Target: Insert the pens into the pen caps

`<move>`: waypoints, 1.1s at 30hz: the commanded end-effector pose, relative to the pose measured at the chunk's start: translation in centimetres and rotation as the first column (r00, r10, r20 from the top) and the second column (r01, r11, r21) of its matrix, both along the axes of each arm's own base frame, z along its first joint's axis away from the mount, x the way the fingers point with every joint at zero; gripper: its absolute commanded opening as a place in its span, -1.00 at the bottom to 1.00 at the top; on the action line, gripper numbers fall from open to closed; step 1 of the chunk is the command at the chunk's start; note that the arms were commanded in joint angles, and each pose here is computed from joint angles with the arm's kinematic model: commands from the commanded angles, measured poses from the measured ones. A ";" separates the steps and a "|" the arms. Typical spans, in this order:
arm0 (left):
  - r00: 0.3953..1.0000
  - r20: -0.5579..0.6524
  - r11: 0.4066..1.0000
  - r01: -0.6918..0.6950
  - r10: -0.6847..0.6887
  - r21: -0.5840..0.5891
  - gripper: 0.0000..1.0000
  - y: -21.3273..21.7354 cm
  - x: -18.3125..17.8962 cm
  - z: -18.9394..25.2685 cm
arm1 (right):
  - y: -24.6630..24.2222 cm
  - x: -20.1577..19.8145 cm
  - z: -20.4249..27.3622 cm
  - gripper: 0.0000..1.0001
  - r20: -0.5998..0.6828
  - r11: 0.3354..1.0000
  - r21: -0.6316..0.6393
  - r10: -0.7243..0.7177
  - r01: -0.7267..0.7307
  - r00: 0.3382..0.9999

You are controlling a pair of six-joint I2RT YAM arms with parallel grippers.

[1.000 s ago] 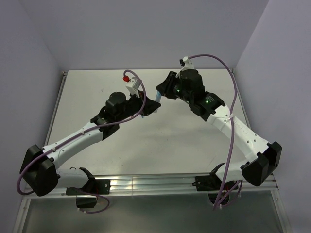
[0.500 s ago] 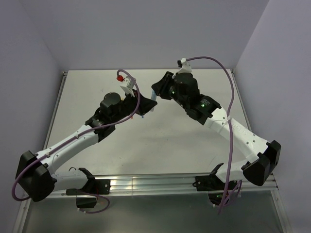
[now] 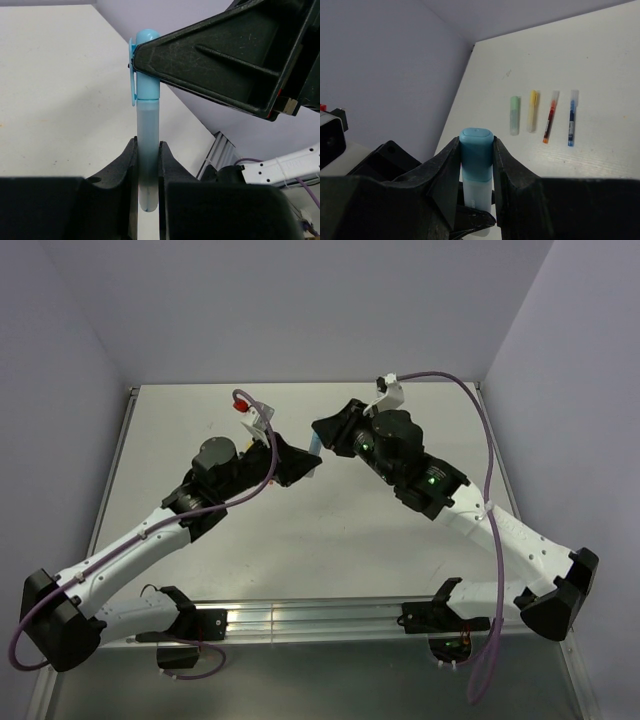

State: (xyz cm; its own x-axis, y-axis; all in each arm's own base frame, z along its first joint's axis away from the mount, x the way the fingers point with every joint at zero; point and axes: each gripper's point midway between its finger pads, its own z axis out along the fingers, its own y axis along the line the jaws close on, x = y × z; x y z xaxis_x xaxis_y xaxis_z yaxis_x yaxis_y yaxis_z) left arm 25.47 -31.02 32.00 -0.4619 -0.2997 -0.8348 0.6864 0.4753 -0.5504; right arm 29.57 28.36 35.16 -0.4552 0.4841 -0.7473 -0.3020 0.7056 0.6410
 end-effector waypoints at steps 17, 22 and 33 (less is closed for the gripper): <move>0.956 0.271 0.978 -0.056 0.111 -0.202 -0.99 2.7 -0.4 11.5 | 2.6 -6.8 -3.2 -1.00 -0.127 0.983 -0.084 0.153 -0.165 0.980; 0.949 0.290 0.978 -0.071 0.127 -0.195 -0.99 2.7 0.0 12.3 | 3.0 -7.7 -4.0 -1.00 -0.145 0.982 -0.090 0.151 -0.165 0.978; 0.937 0.323 0.976 -0.069 0.135 -0.207 -0.99 2.6 0.2 14.6 | 4.0 -9.1 -6.0 -1.00 -0.184 0.975 -0.107 0.175 -0.196 0.967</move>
State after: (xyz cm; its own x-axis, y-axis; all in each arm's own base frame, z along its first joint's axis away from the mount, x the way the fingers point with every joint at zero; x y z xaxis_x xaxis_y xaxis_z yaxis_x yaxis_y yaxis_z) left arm 23.27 -30.49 34.14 -0.4476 -0.2244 -0.8656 0.7384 0.4533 -0.4993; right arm 26.82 28.55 37.09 -0.3805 0.5636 -0.7332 -0.2578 0.6968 0.6694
